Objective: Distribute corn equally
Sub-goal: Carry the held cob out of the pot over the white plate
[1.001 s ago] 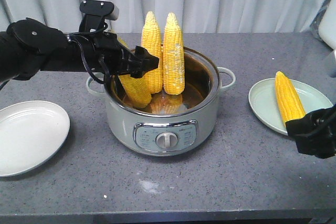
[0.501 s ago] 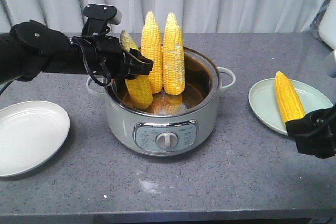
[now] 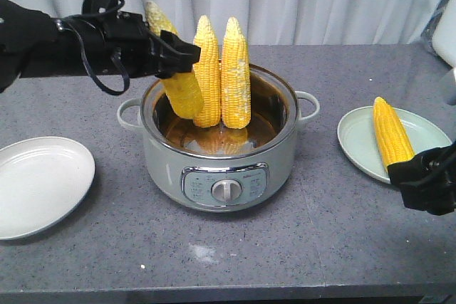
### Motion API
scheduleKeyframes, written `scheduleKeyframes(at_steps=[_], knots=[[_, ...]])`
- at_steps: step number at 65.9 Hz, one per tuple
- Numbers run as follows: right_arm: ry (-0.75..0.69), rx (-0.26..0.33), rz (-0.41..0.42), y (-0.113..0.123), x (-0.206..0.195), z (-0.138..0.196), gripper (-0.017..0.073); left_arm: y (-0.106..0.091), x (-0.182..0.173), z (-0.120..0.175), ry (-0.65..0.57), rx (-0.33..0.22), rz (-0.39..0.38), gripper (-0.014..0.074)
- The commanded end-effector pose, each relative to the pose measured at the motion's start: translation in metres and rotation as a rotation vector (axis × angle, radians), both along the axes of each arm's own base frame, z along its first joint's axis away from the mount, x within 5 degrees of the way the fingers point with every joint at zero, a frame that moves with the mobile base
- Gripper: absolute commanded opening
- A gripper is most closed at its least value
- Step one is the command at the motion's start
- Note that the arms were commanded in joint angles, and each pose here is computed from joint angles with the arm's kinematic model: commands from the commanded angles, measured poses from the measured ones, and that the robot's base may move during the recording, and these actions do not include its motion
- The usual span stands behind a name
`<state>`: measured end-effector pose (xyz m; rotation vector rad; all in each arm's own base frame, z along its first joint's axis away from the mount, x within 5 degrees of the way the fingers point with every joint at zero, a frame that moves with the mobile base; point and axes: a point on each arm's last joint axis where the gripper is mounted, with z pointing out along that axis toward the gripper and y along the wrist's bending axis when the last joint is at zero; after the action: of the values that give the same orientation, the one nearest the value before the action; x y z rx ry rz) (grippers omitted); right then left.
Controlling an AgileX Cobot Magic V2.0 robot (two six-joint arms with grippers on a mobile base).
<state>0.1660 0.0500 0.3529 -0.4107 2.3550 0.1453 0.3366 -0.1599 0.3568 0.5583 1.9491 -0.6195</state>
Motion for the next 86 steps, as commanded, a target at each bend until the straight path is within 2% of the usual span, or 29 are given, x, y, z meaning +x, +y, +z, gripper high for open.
scheduleKeyframes(at_steps=[1,25,36,41,49,67,73,86], knots=[[-0.086,0.021,0.003,0.0,0.001,0.014,0.0476,0.009,-0.021,0.05,-0.144,-0.076,0.035,0.022],[-0.086,0.021,0.003,0.0,0.001,0.014,0.0476,0.032,-0.074,0.103,-0.332,-0.014,0.032,0.0238],[-0.086,0.021,0.003,0.0,0.001,0.014,0.0476,0.042,-0.085,0.109,-0.333,0.05,0.082,0.0242],[-0.086,0.021,0.003,0.0,0.001,0.014,0.0476,0.048,-0.087,0.108,-0.323,0.107,0.119,0.0245],[-0.087,0.021,0.003,0.0,0.001,0.014,0.0476,0.057,-0.085,0.105,-0.246,0.197,0.197,0.0245],[-0.086,0.021,0.003,0.0,0.001,0.014,0.0476,0.089,-0.078,0.106,-0.01,0.487,0.465,0.0245],[-0.086,0.021,0.003,0.0,0.001,0.014,0.0476,0.097,-0.071,0.101,0.078,0.543,0.526,0.0245],[-0.086,0.021,0.003,0.0,0.001,0.014,0.0476,0.113,-0.048,0.074,0.28,0.629,0.592,0.0245]])
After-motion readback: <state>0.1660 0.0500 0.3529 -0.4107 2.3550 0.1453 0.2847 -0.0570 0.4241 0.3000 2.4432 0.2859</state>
